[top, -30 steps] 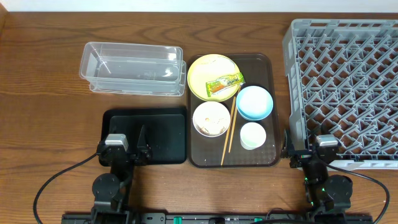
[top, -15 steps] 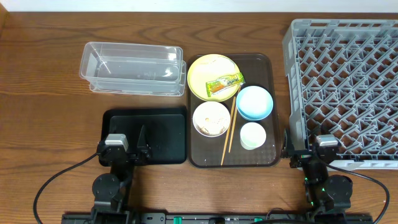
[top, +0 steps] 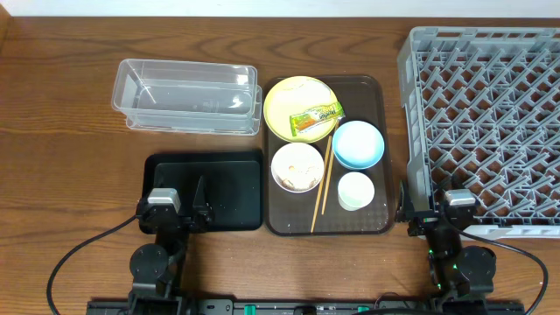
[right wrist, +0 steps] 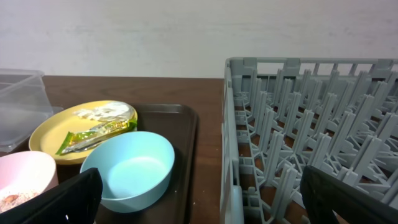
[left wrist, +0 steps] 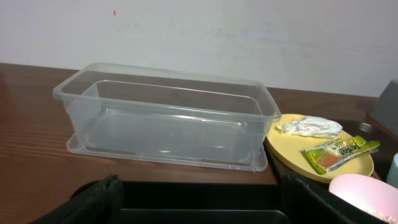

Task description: Sort waste into correct bins and load items into the dishwasher rack

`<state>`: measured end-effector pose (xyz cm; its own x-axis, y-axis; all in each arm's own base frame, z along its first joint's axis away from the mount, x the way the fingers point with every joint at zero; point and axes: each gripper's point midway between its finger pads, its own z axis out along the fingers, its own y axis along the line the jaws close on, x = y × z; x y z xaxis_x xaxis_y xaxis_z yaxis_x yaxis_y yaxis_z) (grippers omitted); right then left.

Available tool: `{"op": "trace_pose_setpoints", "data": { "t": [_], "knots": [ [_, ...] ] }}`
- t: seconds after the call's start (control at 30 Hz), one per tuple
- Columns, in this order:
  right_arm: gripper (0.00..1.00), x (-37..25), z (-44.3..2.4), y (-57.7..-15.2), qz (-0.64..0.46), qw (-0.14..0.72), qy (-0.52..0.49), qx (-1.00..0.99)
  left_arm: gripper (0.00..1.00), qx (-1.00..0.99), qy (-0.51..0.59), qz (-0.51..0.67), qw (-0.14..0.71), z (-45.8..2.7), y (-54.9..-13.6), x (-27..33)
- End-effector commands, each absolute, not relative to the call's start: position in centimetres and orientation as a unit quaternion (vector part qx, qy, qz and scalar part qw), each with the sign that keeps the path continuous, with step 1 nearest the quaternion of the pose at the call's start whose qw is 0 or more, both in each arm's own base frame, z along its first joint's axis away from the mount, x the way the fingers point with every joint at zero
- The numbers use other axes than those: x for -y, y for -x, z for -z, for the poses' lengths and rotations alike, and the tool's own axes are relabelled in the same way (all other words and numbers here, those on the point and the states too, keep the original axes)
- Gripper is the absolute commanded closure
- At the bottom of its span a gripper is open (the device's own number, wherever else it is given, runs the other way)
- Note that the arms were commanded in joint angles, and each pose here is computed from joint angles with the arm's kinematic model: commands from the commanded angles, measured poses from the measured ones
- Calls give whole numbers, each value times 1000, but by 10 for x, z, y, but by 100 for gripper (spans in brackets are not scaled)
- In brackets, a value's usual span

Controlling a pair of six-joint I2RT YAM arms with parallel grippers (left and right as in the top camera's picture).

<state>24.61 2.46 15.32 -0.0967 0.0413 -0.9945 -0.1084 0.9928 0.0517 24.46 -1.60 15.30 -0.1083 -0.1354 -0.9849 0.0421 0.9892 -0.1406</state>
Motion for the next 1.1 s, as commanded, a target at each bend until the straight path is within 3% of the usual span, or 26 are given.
{"op": "trace_pose_setpoints", "data": {
  "t": [0.0, 0.57, 1.07],
  "knots": [
    [1, -25, -153, -246, -72, 670, 3, -739, 16, -754, 40, 60, 652, -140, -244, 12],
    [1, -14, -199, -231, -62, 618, -37, -783, 17, -831, 42, 44, 554, -162, -238, 11],
    [1, 1, -204, -249, 18, 431, -27, -902, 16, -948, 8, 112, 298, -165, -272, 50]
  ]
}}
